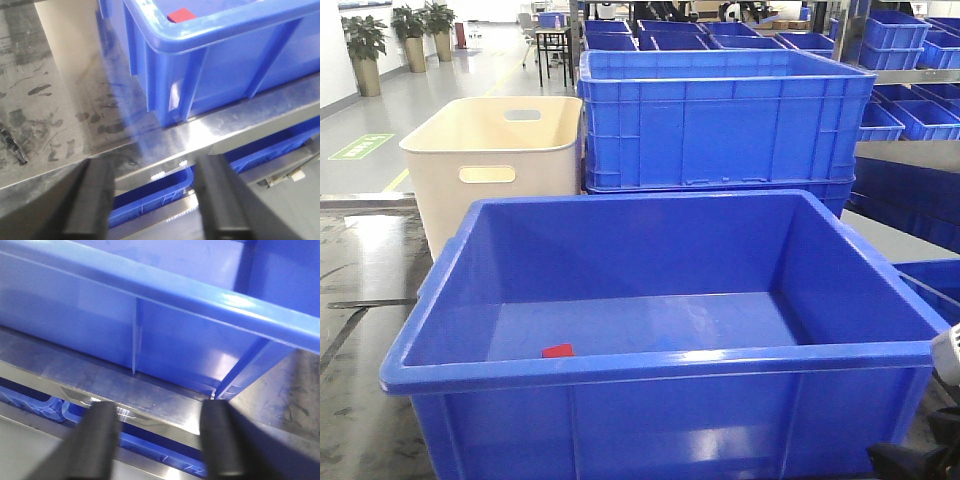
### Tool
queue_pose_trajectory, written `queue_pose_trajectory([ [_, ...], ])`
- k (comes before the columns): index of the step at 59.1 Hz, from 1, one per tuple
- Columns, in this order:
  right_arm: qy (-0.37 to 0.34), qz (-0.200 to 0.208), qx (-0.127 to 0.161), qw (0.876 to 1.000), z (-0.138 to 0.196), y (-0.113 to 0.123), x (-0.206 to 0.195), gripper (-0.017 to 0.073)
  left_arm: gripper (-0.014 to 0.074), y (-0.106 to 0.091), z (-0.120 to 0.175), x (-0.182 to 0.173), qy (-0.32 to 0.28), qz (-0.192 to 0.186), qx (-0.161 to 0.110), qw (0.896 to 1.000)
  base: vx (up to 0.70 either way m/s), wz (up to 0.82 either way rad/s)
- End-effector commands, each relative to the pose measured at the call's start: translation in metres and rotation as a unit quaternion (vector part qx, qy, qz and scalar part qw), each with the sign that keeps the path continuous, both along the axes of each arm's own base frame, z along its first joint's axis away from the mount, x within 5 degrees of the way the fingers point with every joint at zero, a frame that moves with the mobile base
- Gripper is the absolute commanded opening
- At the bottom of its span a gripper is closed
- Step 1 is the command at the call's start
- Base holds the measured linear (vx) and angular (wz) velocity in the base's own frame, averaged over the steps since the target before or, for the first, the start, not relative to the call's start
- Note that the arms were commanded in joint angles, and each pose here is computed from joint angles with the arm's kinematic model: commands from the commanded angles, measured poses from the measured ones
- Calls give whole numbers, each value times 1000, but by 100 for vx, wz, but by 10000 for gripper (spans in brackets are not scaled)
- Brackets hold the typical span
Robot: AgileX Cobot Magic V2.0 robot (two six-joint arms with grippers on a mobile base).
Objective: Pick red and yellow blocks into blue bin
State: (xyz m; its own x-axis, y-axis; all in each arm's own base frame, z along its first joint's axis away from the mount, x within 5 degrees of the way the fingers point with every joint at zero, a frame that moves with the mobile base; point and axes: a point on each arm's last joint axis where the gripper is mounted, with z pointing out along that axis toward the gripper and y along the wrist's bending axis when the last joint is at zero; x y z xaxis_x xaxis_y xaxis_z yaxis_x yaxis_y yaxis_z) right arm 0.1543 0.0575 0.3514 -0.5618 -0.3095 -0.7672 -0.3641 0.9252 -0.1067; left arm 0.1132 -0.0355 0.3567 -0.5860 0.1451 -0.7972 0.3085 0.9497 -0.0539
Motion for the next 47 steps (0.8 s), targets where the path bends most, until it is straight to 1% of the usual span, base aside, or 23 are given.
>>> queue_pose_trajectory([
  [1, -48, 4, 11, 999, 15, 0, 0, 250, 372, -1, 13, 4, -48, 6, -21, 999, 0, 0],
  [12, -47, 4, 11, 999, 15, 0, 0, 27, 190, -1, 14, 4, -55, 7, -23, 998, 0, 0],
  [15, -48, 4, 11, 999, 15, 0, 0, -15, 148, -1, 14, 5, -56, 8, -23, 998, 0, 0],
  [24, -46, 4, 13, 999, 15, 0, 0, -16, 53, -1, 14, 5, -59, 8, -24, 998, 0, 0],
  [31, -45, 4, 13, 999, 15, 0, 0, -13, 8, -1, 14, 5, -59, 8, -24, 998, 0, 0],
  [36, -45, 4, 13, 999, 15, 0, 0, -13, -5, -1, 14, 5, -59, 8, -24, 998, 0, 0],
  [47, -45, 4, 13, 999, 15, 0, 0, -10, -3, -1, 14, 5, -59, 8, -24, 998, 0, 0],
])
